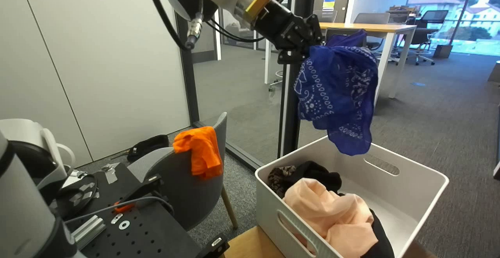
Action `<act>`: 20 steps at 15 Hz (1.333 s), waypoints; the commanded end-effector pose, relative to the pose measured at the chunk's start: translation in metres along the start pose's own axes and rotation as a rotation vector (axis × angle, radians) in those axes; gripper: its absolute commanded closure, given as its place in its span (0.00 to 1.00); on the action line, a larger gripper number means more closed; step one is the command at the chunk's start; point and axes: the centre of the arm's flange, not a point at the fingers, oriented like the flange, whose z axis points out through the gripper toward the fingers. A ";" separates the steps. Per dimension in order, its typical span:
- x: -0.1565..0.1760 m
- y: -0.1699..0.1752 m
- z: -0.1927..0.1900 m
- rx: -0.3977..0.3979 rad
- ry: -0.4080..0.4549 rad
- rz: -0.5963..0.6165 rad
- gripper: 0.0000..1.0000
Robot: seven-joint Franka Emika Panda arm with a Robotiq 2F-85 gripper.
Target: Pick up the blue cloth from the headrest of the chair and put it in the box
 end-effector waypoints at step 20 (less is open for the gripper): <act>0.018 0.012 0.215 0.507 0.166 0.696 0.95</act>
